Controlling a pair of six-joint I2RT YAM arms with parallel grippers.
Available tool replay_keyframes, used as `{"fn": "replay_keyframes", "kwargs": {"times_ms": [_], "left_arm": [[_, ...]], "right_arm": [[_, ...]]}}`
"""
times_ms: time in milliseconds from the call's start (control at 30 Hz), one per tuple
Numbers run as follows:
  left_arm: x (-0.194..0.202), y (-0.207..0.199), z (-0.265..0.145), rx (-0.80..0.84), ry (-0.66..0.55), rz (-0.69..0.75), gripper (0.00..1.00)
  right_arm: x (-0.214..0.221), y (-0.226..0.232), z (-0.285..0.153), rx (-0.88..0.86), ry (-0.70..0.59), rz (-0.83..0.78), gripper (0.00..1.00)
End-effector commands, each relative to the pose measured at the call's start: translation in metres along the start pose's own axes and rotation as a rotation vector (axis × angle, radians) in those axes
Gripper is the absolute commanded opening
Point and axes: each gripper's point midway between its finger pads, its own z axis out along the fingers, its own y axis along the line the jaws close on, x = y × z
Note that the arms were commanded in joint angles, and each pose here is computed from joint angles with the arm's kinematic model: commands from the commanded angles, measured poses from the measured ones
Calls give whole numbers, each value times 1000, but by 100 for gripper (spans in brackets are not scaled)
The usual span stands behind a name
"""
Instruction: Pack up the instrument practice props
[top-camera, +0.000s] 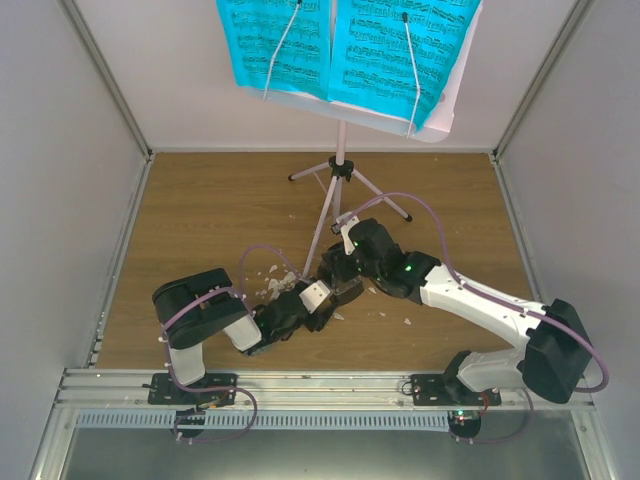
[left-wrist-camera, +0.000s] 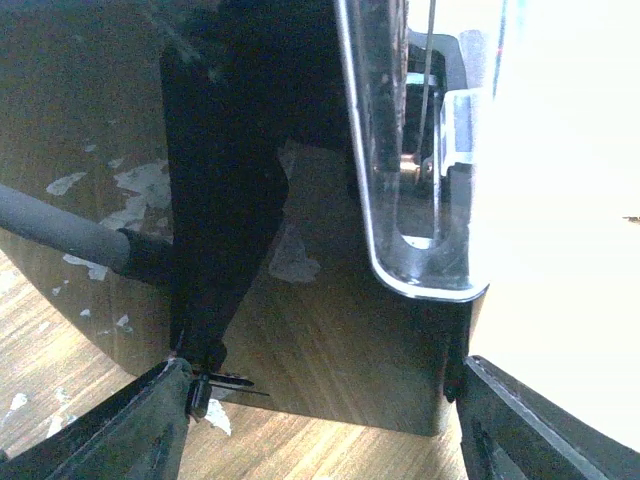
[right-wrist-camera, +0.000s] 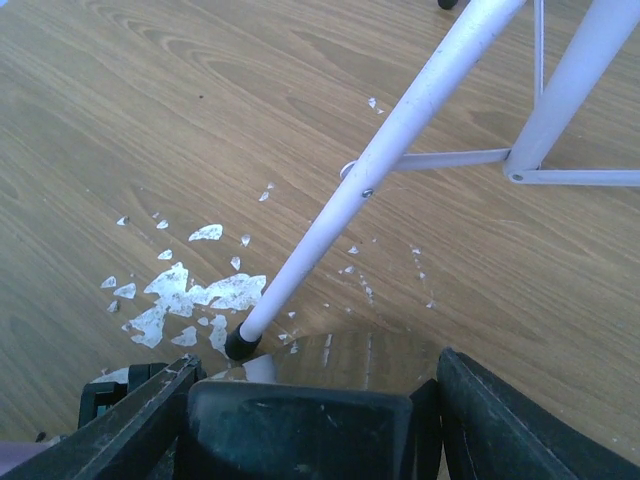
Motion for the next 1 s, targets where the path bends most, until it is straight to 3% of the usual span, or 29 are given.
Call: {"fn": "replay_keyframes", "kwargs": {"times_ms": [0, 400, 533, 633, 833, 967], "left_arm": [[-8, 4, 5, -25, -30, -15, 71], [-9, 1, 6, -8, -27, -5, 54], [-10, 0, 6, -4, -30, -4, 53], [-12, 1, 4, -9, -34, -6, 60], [-28, 0, -5, 9, -54, -57, 88], [-46, 5, -19, -4, -84, -97, 92]], "right_arm": [[0, 5, -2, -23, -10, 9, 63], [6, 3, -1, -16, 1, 22, 63], [5, 2, -2, -9, -5, 28, 63], [6, -2, -3, 10, -7, 36, 62], [5, -12, -8, 64, -25, 65, 59], [3, -23, -13, 113, -40, 102, 56]]}}
